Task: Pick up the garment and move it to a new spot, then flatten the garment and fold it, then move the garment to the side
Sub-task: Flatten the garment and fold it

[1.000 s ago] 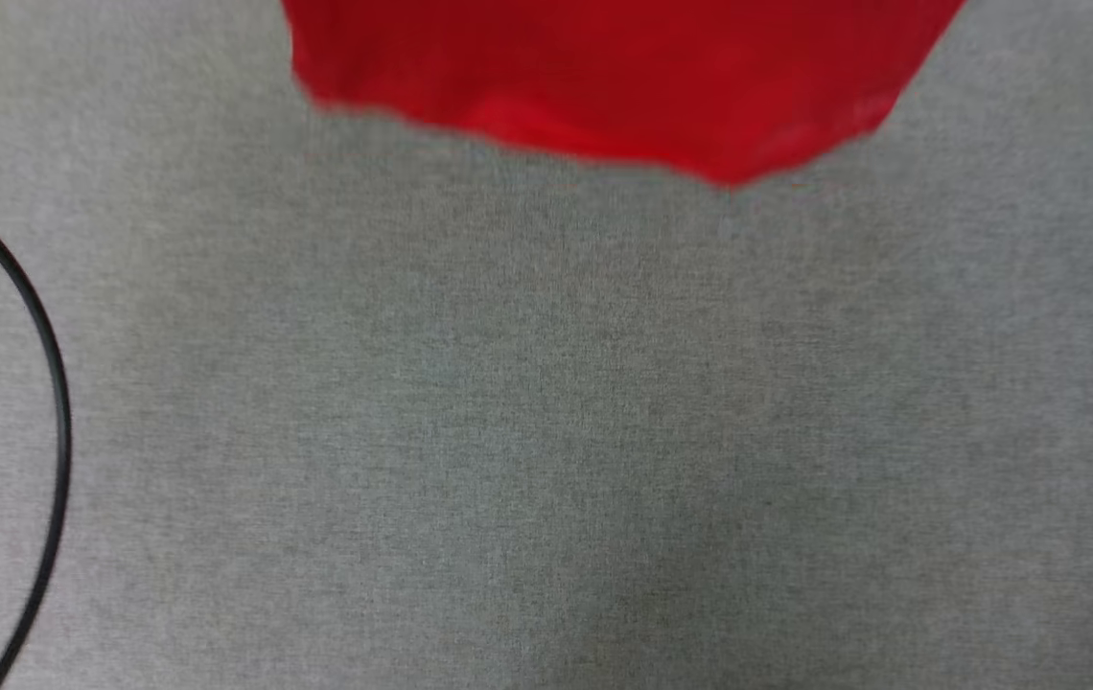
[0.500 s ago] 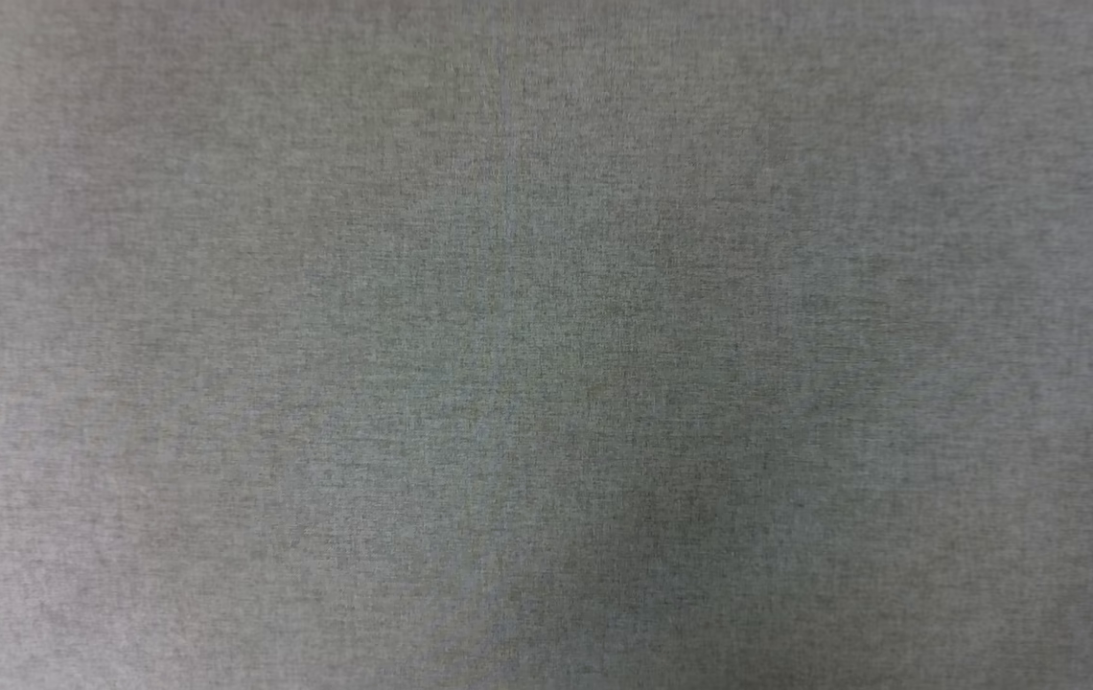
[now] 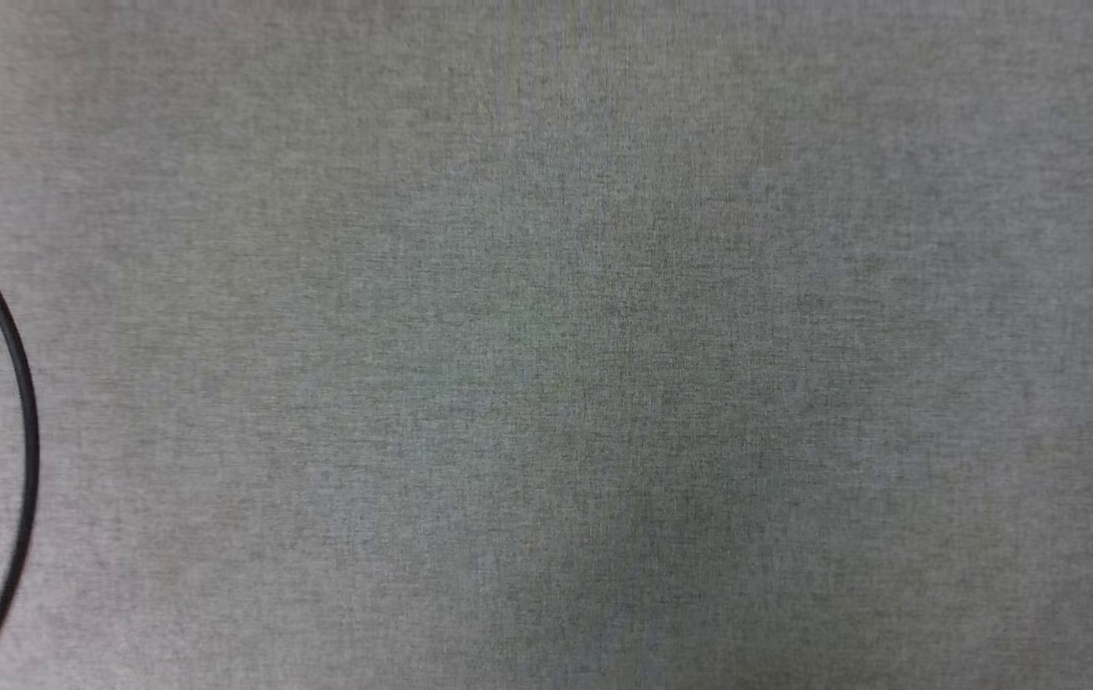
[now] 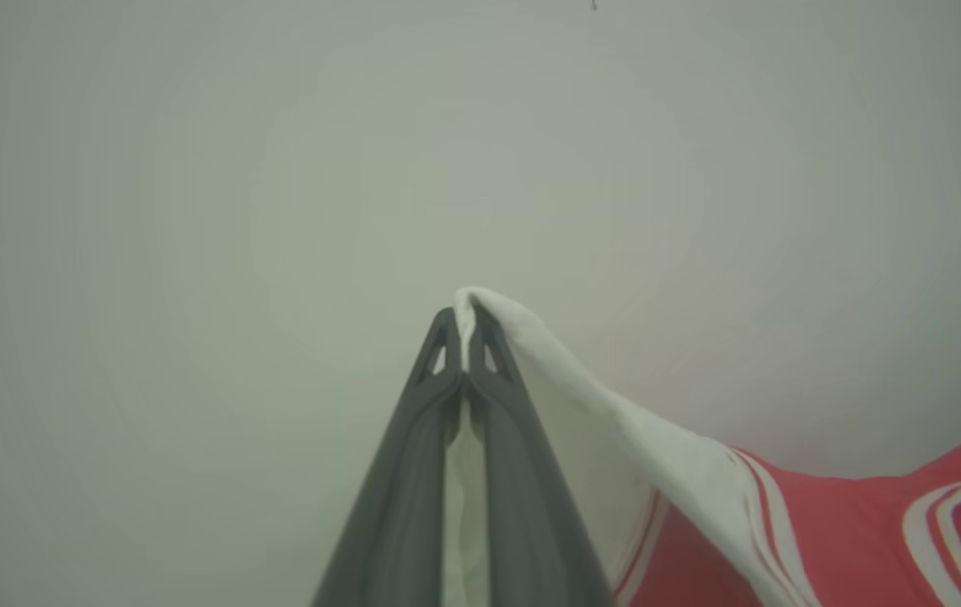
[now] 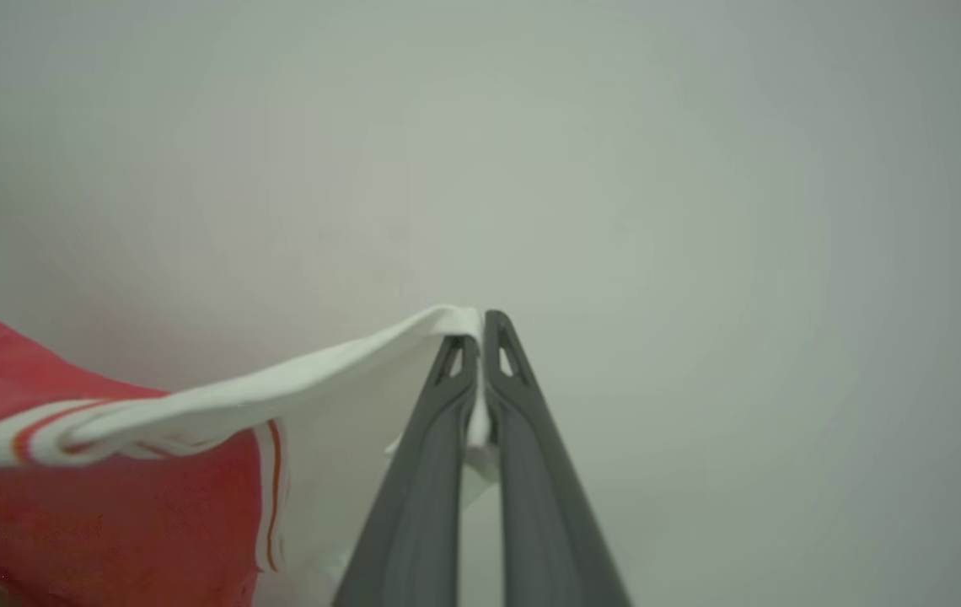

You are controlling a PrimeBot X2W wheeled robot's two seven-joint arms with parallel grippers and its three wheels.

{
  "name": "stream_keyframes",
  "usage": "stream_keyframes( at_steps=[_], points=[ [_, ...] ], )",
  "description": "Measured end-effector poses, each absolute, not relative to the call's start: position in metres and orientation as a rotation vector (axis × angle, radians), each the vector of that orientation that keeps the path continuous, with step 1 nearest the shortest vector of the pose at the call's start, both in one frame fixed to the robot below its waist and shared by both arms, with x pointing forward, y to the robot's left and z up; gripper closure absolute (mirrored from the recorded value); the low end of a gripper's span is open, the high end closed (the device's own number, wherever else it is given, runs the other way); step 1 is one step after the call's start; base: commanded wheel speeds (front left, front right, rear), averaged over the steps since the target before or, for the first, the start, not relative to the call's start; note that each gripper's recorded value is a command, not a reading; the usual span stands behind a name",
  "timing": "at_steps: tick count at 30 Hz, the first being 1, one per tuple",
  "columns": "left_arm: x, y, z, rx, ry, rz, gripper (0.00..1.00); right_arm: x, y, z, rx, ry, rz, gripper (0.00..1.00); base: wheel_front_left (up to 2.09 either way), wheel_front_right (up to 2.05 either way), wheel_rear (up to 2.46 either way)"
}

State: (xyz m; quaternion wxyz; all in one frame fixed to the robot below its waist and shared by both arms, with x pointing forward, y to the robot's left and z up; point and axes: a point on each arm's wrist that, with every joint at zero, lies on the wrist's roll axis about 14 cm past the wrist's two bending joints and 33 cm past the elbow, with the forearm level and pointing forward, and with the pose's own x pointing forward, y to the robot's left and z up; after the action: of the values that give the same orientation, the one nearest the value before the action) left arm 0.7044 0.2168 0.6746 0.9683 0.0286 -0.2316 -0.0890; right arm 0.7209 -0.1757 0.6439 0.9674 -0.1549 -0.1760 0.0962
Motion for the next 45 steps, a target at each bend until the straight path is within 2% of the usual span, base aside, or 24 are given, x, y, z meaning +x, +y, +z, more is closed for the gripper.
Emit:
stream_keyframes(
  at_steps=[7,21,41,45],
  points=[
    [0.661,0.227,0.625,0.004,-0.389,-0.158,1.0,0.682,-0.171,0.583,-0.266,-0.25,0.26,1.0,0.0,0.0,0.0],
    [0.533,0.247,0.549,-0.066,-0.204,-0.046,1.0,0.559,-0.176,0.517,-0.199,-0.062,0.325,1.0,0.0,0.0,0.0],
    [0.364,0.266,0.462,-0.161,0.089,0.127,1.0,0.371,-0.214,0.437,-0.059,0.254,0.185,1.0,0.0,0.0,0.0],
    [0.346,0.27,0.453,-0.168,0.122,0.159,1.0,0.349,-0.221,0.426,-0.05,0.293,0.16,1.0,0.0,0.0,0.0]
  ],
)
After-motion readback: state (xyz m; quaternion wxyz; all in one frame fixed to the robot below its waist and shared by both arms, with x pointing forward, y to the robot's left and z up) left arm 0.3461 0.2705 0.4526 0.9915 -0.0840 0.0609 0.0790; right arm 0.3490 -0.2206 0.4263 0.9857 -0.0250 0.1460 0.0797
